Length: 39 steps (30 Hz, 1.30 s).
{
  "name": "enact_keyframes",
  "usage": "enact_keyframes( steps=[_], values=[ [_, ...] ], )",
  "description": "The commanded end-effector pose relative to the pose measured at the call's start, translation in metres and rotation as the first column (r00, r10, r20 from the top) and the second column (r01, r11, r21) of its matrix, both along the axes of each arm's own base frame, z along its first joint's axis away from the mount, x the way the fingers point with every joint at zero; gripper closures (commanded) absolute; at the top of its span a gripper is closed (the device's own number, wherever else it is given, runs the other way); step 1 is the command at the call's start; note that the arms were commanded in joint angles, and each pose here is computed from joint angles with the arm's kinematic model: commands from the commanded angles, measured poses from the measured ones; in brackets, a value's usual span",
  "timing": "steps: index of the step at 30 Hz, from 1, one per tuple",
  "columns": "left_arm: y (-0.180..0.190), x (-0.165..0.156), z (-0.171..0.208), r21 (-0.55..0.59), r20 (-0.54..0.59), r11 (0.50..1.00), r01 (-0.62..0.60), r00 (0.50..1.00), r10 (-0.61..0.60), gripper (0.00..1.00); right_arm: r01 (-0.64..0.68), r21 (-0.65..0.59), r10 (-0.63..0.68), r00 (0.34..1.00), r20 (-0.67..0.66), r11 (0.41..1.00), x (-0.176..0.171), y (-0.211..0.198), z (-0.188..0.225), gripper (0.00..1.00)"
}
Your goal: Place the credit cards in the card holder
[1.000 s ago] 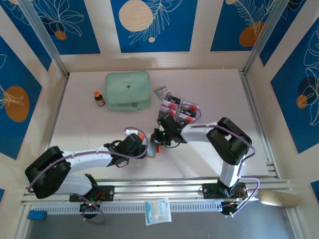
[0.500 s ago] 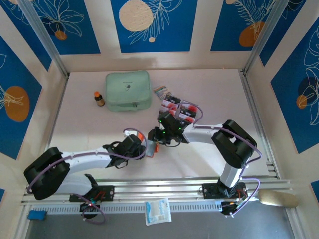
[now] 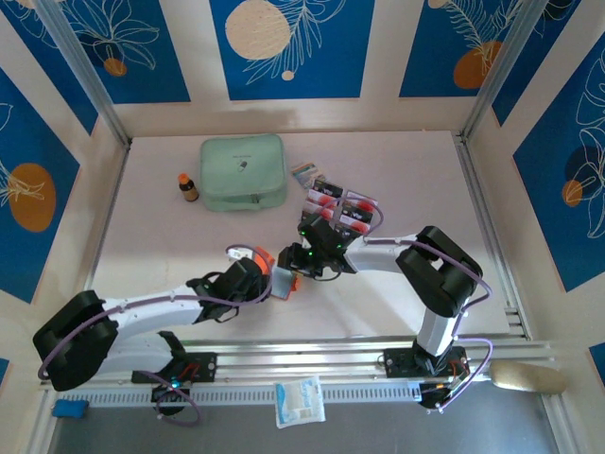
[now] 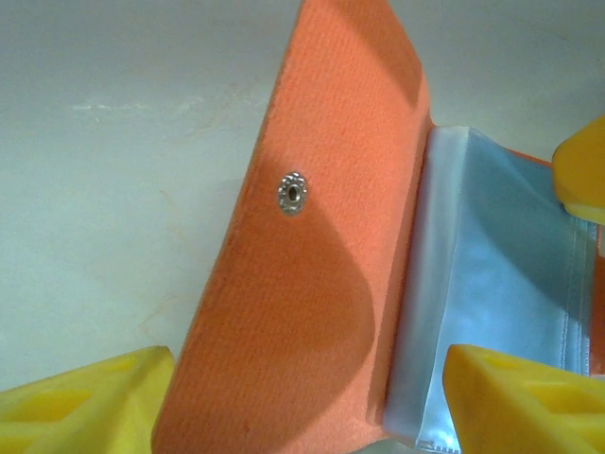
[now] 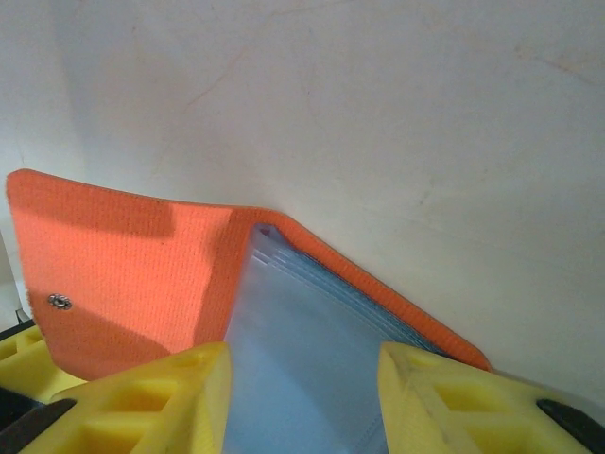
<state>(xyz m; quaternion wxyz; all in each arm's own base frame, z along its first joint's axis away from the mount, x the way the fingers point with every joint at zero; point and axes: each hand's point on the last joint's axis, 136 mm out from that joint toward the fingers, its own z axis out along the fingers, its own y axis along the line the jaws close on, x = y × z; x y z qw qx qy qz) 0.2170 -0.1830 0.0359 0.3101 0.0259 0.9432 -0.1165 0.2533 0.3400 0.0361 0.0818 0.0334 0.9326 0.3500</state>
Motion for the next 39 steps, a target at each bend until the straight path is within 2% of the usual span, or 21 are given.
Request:
enact_keyframes(
  steps=[1, 7, 12, 17, 26, 30, 36, 39],
  values=[
    [0.009, -0.002, -0.002, 0.021, 0.003, 0.999, -0.025, 1.0, 0.025, 0.26, -0.006, -0.003, 0.006, 1.0, -0.019, 1.0, -0.007, -0.001, -0.006, 0.54],
    [0.012, -0.001, 0.01, 0.02, 0.03, 0.999, -0.027, 0.999, 0.026, 0.18, -0.015, -0.013, 0.016, 0.999, 0.046, 1.0, -0.008, -0.009, 0.017, 0.55],
    [0.018, 0.001, 0.03, 0.02, 0.069, 0.999, -0.036, 0.997, 0.035, 0.1, 0.018, -0.106, -0.009, 0.997, 0.081, 0.994, -0.011, -0.031, 0.024, 0.55],
    [0.021, 0.005, 0.054, 0.018, 0.109, 0.999, -0.042, 0.993, 0.04, 0.0, 0.014, -0.209, -0.004, 0.999, 0.047, 0.978, -0.021, -0.044, 0.011, 0.55],
    [0.005, 0.018, 0.1, 0.012, 0.154, 1.0, 0.008, 0.988, -0.009, 0.0, -0.062, -0.291, 0.072, 0.997, 0.023, 0.955, -0.029, -0.029, -0.008, 0.56],
    [-0.006, 0.02, 0.109, -0.016, 0.144, 0.999, 0.033, 0.989, -0.03, 0.0, -0.068, -0.316, 0.079, 0.997, 0.025, 0.946, -0.027, -0.031, -0.013, 0.69],
    [-0.026, 0.02, 0.115, -0.079, 0.124, 0.993, 0.082, 0.99, -0.071, 0.0, -0.08, -0.362, 0.117, 0.99, 0.082, 0.929, -0.02, -0.051, -0.008, 0.97],
    [-0.043, 0.022, 0.117, -0.128, 0.115, 0.984, 0.122, 0.988, -0.107, 0.0, -0.112, -0.355, 0.159, 0.981, 0.107, 0.928, -0.015, -0.059, -0.007, 0.99]
  ],
)
